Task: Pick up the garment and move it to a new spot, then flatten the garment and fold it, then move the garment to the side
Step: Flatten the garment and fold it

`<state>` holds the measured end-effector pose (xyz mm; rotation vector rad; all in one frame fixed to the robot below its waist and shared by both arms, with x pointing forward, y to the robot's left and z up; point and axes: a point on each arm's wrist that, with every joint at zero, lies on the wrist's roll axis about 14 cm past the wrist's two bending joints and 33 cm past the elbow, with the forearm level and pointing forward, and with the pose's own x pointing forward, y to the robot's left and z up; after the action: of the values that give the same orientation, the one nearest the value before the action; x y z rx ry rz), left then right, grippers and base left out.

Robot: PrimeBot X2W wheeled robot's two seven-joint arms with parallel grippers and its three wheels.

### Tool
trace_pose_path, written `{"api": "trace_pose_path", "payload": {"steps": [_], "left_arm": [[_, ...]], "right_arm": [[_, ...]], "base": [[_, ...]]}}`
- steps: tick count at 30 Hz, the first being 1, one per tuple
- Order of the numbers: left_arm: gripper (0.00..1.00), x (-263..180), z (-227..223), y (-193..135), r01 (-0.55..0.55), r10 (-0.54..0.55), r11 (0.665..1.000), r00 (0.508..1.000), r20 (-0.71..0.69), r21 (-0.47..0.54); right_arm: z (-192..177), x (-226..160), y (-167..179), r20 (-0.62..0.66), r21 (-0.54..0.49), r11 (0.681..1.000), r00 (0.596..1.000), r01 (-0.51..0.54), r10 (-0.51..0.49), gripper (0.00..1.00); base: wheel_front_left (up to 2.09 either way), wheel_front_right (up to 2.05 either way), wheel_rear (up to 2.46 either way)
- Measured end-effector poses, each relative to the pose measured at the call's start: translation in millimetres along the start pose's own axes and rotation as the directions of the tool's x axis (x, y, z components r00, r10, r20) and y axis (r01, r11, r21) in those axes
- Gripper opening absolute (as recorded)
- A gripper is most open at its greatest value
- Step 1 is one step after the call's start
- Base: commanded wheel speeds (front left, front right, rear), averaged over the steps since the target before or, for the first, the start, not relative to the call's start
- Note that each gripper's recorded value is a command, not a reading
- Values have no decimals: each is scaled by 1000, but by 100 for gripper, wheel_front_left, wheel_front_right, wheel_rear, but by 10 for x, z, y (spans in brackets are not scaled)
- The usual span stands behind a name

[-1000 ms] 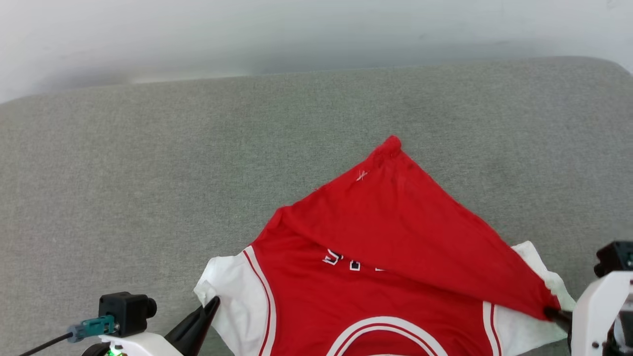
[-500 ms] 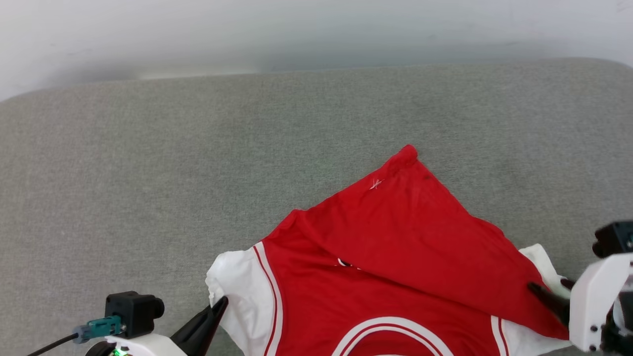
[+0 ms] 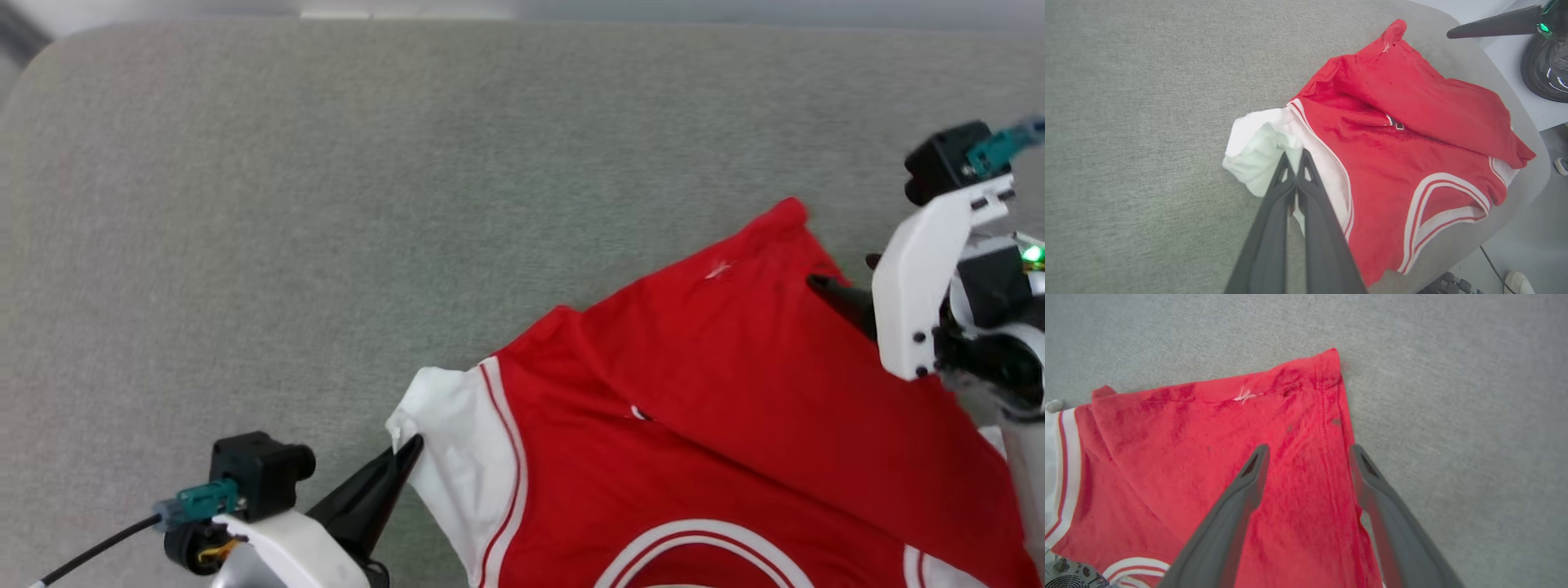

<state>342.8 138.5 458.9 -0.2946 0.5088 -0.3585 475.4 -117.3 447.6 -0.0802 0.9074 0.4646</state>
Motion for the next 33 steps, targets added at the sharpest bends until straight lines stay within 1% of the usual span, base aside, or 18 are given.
{"api": "trace_pose_path", "payload": {"steps": [3, 5, 11, 17, 23, 24, 25, 26, 33], "left_arm": [[0, 21, 5, 67, -22, 22, 1000, 1000, -1, 17], [0, 36, -11, 83, -30, 30, 1000, 1000, -3, 5], [0, 33, -89, 203, -76, 75, 997, 997, -16, -17], [0, 10, -174, 291, -115, 113, 993, 993, -29, -41], [0, 7, -193, 346, -131, 130, 990, 991, -28, -46], [0, 6, -190, 351, -133, 132, 990, 991, -26, -46], [0, 4, -192, 352, -133, 132, 990, 991, -25, -48], [0, 0, -197, 356, -135, 134, 990, 991, -25, -49], [0, -55, -117, 348, -131, 131, 991, 991, 11, -32]], "right_arm": [[70, 293, 53, -60, -22, 1000, 998, -21, 20, 100], [90, 467, 60, -102, -62, 998, 995, -18, 12, 100], [-5, 909, 79, -209, -120, 992, 978, -35, 9, 100], [-42, 1119, 63, -264, -172, 984, 964, -48, 1, 100], [-101, 1188, 33, -294, -209, 977, 956, -49, -15, 100], [-106, 1190, 30, -297, -213, 976, 955, -49, -17, 97], [-107, 1189, 25, -298, -214, 976, 954, -48, -18, 42], [-109, 1189, 21, -297, -212, 976, 955, -48, -18, 0], [-38, 1088, -113, -237, -196, 981, 970, 8, -55, 0]], "base": [[0, 0, 0], [0, 0, 0], [0, 0, 0], [0, 0, 0], [0, 0, 0], [0, 0, 0], [0, 0, 0], [0, 0, 0], [0, 0, 0]]}}
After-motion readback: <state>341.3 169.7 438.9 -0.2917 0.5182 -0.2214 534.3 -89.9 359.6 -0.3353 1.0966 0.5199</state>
